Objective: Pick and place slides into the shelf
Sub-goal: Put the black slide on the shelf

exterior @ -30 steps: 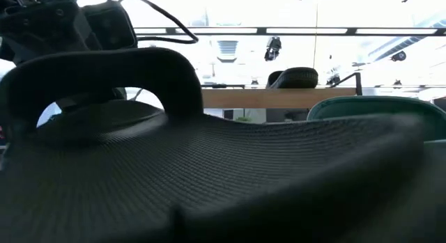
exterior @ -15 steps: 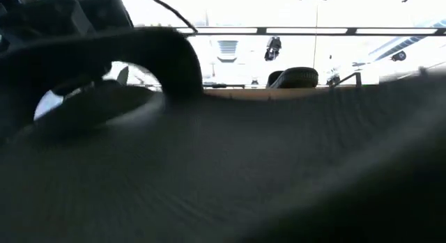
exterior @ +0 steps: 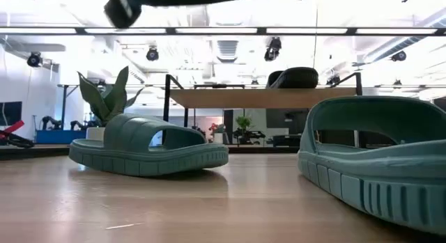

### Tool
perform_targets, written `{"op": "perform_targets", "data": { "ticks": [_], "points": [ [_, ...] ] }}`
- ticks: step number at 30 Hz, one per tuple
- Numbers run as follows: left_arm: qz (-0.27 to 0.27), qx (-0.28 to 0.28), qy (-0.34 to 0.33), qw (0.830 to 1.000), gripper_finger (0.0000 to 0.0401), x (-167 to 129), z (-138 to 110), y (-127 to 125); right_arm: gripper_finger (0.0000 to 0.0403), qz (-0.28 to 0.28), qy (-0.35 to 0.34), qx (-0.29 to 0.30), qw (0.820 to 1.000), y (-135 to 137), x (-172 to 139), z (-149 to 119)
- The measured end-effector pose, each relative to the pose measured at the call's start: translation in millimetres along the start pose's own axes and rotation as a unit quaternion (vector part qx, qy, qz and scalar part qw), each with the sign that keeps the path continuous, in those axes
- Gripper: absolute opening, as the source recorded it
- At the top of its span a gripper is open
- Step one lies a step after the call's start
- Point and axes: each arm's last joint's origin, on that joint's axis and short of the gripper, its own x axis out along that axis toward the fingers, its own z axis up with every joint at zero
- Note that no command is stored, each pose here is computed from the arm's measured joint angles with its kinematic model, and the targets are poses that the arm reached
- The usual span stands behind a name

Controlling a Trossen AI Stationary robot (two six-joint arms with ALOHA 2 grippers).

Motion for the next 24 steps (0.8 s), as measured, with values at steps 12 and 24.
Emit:
{"op": "perform_targets", "data": {
  "ticks": [12,24],
  "points": [
    [0.122,0.124,0.076,0.982,0.0000,1,122,17,0.0192,-0.042,-0.087,0.121,0.988,-45,-8,22],
    [0.131,0.094,0.224,0.961,0.0000,38,189,99,0.0192,-0.074,-0.090,0.169,0.979,-57,6,33]
  ]
}}
